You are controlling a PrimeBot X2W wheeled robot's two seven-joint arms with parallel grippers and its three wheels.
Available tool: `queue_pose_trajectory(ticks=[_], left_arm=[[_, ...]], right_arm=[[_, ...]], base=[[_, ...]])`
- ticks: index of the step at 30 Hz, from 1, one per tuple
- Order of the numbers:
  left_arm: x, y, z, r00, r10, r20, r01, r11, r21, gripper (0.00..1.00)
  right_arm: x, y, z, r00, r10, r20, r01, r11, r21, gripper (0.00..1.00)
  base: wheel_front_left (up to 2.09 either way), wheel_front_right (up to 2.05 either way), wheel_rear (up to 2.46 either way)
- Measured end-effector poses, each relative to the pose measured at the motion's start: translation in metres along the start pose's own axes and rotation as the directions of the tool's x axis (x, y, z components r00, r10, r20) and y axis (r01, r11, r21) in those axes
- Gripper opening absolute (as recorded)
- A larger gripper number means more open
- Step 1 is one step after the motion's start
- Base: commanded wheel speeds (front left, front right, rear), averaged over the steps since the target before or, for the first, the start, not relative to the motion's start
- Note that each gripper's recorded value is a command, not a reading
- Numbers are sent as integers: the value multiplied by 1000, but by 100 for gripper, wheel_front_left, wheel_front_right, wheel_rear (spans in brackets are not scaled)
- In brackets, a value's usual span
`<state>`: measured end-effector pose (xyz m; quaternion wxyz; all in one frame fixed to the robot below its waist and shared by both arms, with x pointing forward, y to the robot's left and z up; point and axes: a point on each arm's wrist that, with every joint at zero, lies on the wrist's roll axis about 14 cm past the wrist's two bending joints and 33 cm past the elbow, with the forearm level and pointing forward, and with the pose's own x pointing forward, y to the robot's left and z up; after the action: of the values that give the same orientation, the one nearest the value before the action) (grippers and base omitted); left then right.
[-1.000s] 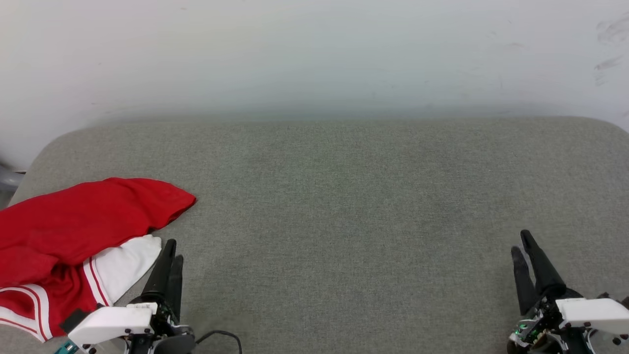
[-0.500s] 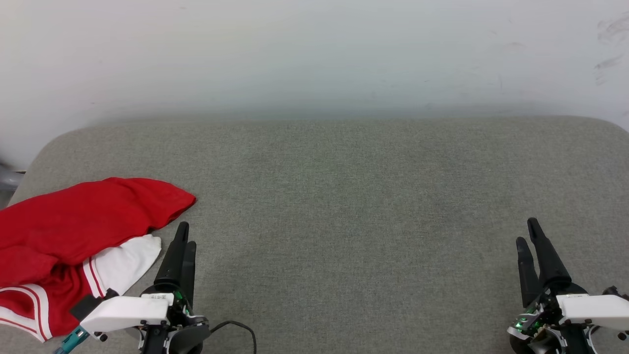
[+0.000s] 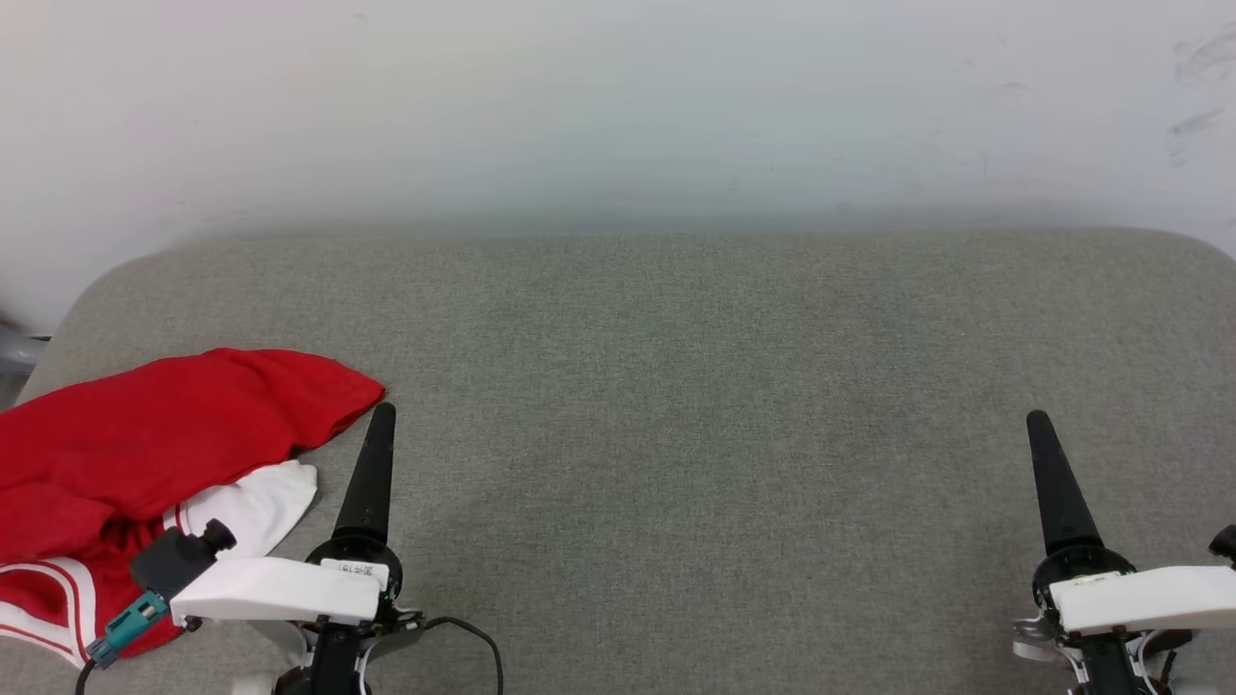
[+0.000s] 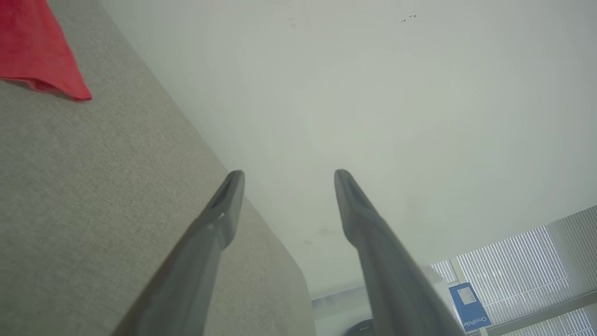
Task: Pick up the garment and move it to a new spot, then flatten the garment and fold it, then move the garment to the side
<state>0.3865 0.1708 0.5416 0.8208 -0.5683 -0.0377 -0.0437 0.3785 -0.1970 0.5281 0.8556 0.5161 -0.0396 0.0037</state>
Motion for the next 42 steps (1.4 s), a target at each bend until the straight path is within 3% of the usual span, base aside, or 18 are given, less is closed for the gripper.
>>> queue_pose_trajectory(ticks=[6,12,23,37,42], left_arm=[[0,-5,3,1000,-20,9,19,987,158,100],[1,-10,1,999,-40,-1,38,947,319,100],[0,-7,2,999,-46,-24,51,819,572,100],[-1,-4,3,999,-43,-27,49,676,735,100],[-2,-2,2,999,-40,-29,48,641,766,100]], right_arm=[[-2,5,1,1000,19,2,-19,984,-176,100],[-2,13,2,999,47,-8,-48,944,-328,100],[-3,21,-2,997,60,-52,-79,836,-542,100],[-5,23,-1,996,59,-67,-89,705,-703,100],[-6,26,1,996,63,-65,-90,663,-743,100]], base=[[0,0,0],[0,0,0],[0,0,0],[0,0,0],[0,0,0]])
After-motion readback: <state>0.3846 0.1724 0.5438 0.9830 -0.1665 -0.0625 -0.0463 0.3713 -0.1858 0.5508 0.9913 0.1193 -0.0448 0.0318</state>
